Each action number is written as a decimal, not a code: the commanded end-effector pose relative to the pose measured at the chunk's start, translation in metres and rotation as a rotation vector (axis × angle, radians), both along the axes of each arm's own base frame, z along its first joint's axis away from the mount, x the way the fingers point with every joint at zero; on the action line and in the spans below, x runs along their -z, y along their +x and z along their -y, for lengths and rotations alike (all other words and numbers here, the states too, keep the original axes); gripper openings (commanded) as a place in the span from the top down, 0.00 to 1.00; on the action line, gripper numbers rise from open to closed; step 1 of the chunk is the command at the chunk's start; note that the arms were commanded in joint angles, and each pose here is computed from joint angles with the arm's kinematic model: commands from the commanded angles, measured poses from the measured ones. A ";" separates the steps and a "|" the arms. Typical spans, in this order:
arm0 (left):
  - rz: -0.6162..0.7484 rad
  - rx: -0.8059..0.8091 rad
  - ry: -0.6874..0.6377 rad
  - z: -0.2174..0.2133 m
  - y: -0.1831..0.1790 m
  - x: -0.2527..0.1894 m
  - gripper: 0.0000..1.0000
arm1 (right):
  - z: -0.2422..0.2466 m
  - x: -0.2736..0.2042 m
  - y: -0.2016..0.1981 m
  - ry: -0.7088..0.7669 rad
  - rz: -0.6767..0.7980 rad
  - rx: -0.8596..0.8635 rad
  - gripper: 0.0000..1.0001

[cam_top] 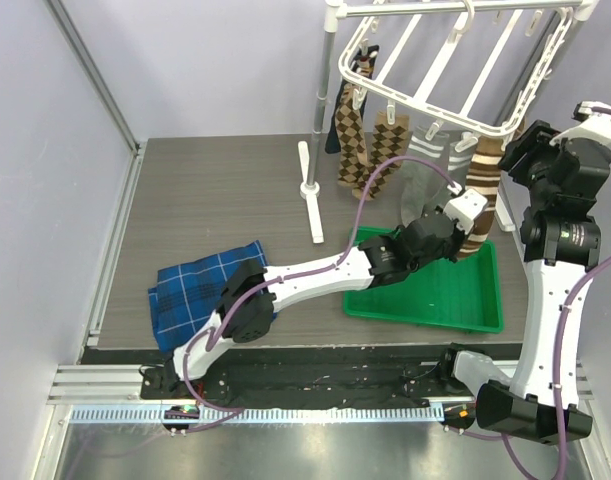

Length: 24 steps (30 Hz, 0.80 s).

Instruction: Remove the socks clipped to the hanger

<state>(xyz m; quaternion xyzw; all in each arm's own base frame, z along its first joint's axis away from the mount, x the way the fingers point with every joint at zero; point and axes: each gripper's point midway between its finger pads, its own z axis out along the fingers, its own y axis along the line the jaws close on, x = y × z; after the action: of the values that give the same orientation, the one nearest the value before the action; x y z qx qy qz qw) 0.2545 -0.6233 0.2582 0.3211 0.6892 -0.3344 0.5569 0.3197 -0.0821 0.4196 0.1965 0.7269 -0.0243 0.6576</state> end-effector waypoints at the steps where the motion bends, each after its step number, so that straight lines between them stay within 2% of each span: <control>1: 0.047 0.001 -0.052 0.009 0.000 -0.025 1.00 | 0.001 -0.023 0.010 -0.108 0.088 -0.014 0.38; 8: 0.039 0.033 -0.057 0.021 -0.005 -0.018 1.00 | -0.005 -0.008 0.019 -0.154 0.095 -0.042 0.39; 17: 0.047 0.080 -0.069 0.034 -0.024 -0.020 1.00 | 0.005 -0.002 0.029 -0.191 0.118 0.022 0.40; 24: 0.051 0.086 -0.079 0.038 -0.028 -0.022 1.00 | -0.009 0.000 0.038 -0.302 0.104 0.021 0.40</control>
<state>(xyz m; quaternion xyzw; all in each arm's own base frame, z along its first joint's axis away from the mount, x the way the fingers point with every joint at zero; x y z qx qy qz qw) 0.2305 -0.6543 0.2515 0.3452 0.6707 -0.3548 0.5523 0.3543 -0.0748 0.3994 0.1211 0.7062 -0.0949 0.6911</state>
